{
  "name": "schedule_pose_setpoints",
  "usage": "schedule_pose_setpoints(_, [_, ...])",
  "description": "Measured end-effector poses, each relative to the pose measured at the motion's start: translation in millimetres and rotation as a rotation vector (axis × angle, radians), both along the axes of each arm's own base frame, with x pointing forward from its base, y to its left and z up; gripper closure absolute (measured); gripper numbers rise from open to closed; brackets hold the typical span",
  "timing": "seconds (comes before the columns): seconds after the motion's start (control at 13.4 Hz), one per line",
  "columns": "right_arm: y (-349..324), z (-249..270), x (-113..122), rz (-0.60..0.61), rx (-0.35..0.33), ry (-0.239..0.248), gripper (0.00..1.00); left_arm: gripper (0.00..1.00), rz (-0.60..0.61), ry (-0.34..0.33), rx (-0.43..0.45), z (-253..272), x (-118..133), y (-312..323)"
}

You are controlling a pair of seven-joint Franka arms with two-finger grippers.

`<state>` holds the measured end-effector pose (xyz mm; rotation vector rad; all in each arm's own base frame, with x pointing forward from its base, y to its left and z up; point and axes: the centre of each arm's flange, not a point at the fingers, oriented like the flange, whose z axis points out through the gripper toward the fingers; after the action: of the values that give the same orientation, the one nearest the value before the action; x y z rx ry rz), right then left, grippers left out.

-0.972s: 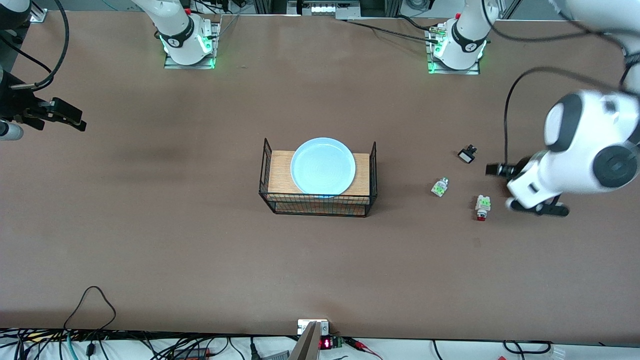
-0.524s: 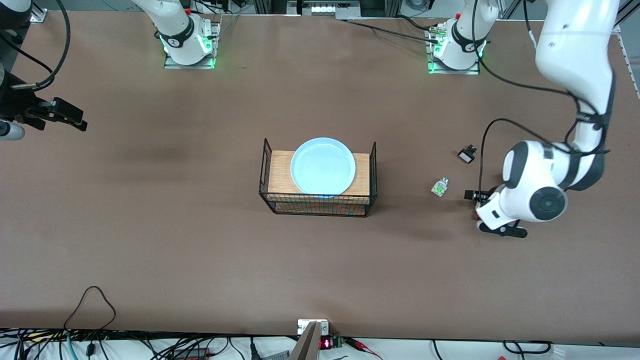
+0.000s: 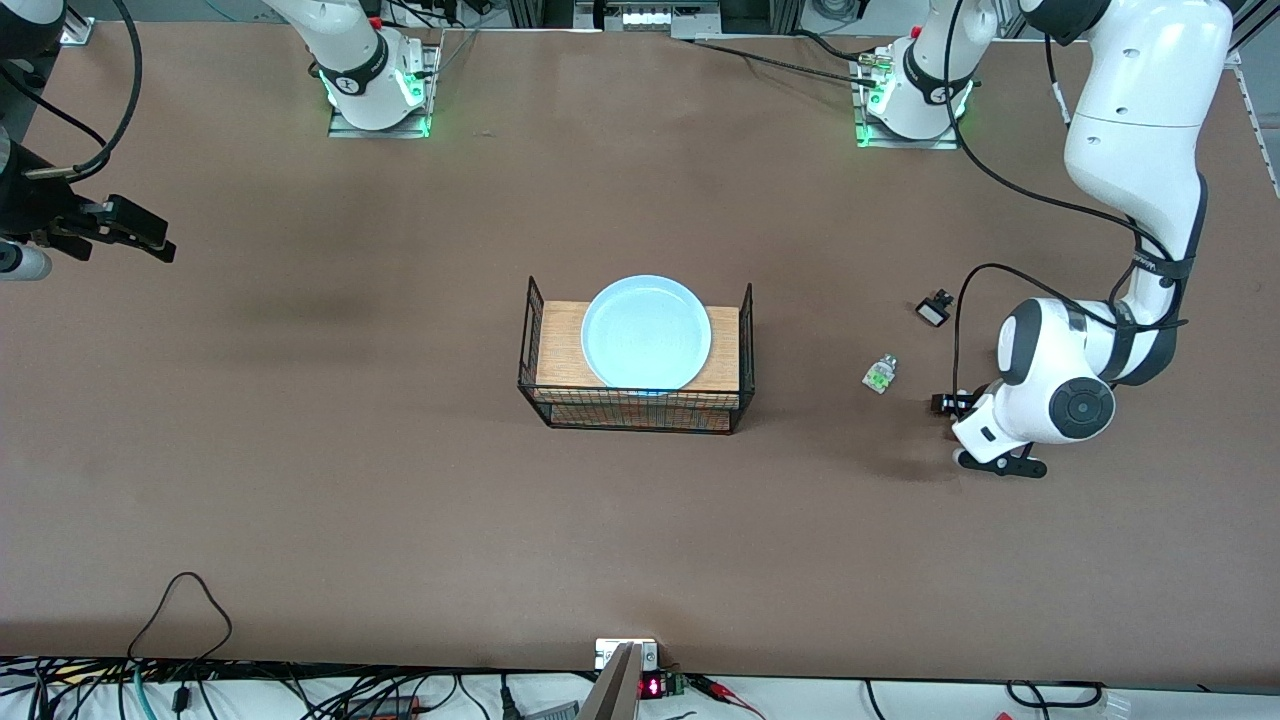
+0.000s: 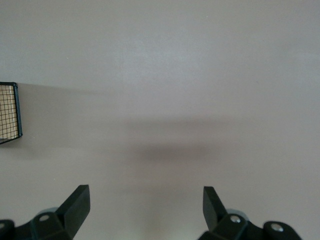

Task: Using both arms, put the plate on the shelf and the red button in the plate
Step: 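Lift the red button with the left gripper and carry it toward the plate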

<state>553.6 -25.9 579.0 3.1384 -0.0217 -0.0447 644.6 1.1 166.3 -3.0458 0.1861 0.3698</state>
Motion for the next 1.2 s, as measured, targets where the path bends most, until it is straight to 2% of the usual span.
schedule_pose_setpoints(0.15, [0, 0, 0, 0.0, 0.0, 0.0, 0.0, 0.59, 0.0, -0.008, 0.0, 4, 2, 0])
schedule_pose_setpoints(0.45, [0, -2, 1, 0.001, 0.0, 0.004, 0.0, 0.59, 0.001, -0.032, 0.001, 16, 8, 1])
schedule_pose_setpoints(0.75, [0, -2, 1, 0.002, 0.0, 0.004, 0.0, 0.59, 0.001, -0.042, 0.005, 59, 13, -1])
schedule_pose_setpoints(1.2, [0, -1, 0, 0.003, 0.0, 0.003, 0.0, 0.59, -0.039, 0.07, 0.001, 180, 14, -43])
